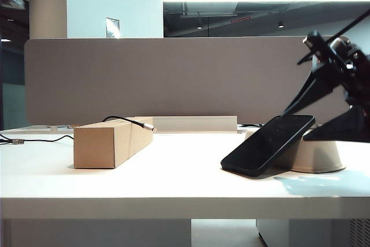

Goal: Pick up the charging cable and the phone, plug the charging cable into the charging port on the phone, and finally place them back on the table.

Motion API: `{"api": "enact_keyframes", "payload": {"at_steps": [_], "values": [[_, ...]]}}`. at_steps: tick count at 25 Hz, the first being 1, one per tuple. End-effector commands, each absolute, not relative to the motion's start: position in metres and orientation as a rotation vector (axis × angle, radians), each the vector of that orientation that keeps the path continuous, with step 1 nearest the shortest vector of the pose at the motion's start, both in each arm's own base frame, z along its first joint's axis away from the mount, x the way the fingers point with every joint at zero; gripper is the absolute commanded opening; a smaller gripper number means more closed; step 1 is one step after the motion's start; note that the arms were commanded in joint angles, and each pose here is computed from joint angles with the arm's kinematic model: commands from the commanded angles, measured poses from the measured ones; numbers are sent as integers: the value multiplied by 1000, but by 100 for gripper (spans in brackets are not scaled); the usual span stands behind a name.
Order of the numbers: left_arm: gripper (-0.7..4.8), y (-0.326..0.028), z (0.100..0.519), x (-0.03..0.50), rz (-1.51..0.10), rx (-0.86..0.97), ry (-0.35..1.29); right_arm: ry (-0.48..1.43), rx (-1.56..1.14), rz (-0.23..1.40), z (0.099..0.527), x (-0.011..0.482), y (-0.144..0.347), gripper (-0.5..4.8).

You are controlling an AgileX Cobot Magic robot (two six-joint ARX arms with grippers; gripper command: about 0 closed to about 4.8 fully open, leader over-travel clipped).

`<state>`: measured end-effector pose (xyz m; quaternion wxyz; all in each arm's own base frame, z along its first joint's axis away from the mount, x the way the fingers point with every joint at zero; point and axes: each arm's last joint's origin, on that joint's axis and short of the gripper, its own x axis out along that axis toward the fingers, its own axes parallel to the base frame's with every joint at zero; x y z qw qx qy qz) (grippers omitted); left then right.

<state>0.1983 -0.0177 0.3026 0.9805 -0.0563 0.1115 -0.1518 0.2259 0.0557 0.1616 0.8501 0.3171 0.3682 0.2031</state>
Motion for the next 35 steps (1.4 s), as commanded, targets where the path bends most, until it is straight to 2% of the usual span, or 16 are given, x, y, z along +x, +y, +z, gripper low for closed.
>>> {"api": "enact_keyframes", "payload": {"at_steps": [1, 9, 26, 29, 33, 35], "values": [[-6, -27, 308, 215, -350, -115, 253, 784, 677, 427, 158, 229, 57, 235], [-6, -53, 309, 244, -437, -105, 310, 784, 734, 415, 146, 241, 59, 235], [-6, -58, 306, 253, -444, -95, 334, 825, 759, 444, 135, 272, 76, 232], [-6, -58, 306, 253, -444, -95, 333, 851, 761, 431, 128, 273, 76, 192], [-6, -58, 306, 253, -445, -95, 333, 864, 760, 417, 121, 274, 77, 87], [-6, -58, 306, 253, -447, -96, 334, 853, 757, 406, 120, 275, 76, 83]]}}
